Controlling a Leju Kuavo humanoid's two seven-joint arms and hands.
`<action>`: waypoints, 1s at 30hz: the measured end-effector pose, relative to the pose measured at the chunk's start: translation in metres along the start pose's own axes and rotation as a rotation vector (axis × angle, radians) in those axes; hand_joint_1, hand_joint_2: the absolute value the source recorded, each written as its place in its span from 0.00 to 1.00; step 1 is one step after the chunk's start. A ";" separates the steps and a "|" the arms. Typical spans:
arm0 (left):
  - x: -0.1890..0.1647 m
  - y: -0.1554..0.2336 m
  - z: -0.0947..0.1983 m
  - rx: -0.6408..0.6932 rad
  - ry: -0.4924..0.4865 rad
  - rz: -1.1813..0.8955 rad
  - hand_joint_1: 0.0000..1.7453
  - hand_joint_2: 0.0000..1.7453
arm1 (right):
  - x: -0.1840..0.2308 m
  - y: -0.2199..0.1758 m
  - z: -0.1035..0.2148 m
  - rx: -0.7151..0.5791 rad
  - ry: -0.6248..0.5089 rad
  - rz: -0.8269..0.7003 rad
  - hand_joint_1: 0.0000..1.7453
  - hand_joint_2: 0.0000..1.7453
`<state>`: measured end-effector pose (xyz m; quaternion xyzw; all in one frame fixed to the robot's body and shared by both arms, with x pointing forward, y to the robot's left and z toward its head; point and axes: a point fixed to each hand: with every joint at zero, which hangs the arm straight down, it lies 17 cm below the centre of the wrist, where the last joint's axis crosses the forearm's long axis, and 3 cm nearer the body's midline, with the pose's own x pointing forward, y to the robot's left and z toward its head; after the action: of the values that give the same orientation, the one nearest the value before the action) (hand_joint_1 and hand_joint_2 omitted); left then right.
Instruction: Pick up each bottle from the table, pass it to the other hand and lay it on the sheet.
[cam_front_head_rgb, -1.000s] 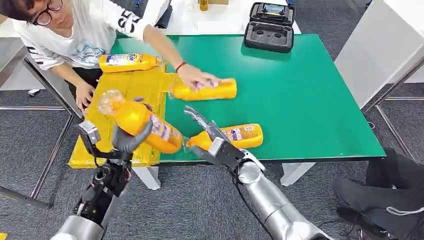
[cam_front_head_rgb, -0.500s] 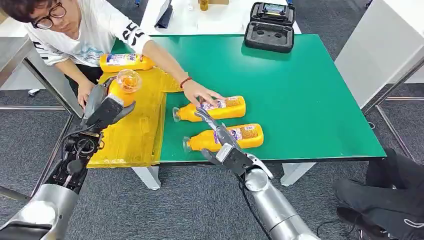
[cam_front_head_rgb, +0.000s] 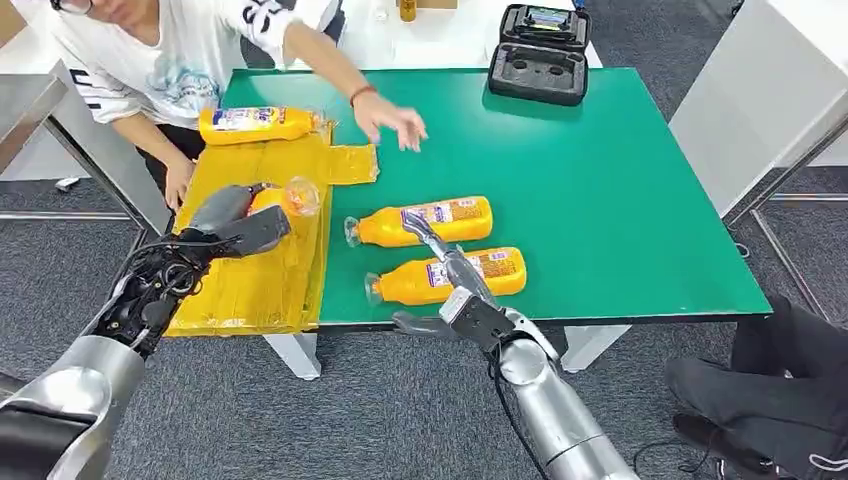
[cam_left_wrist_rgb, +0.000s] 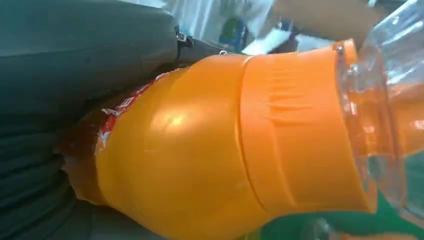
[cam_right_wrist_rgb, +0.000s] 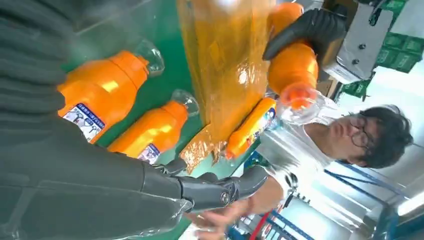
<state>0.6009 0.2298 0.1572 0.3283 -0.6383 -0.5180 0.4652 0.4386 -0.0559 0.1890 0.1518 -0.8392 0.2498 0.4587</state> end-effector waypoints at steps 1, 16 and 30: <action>-0.001 -0.002 0.000 -0.012 0.004 -0.007 1.00 1.00 | 0.000 0.000 0.000 0.000 0.000 -0.001 0.00 1.00; -0.002 -0.023 0.001 -0.084 0.025 -0.061 1.00 1.00 | -0.002 -0.001 0.001 0.005 0.007 0.008 0.00 1.00; -0.006 -0.069 0.014 -0.183 0.096 -0.221 1.00 1.00 | -0.007 0.003 0.002 0.019 0.022 0.002 0.00 1.00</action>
<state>0.5855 0.2232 0.0883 0.3772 -0.5254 -0.6058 0.4634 0.4394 -0.0539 0.1811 0.1526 -0.8319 0.2597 0.4660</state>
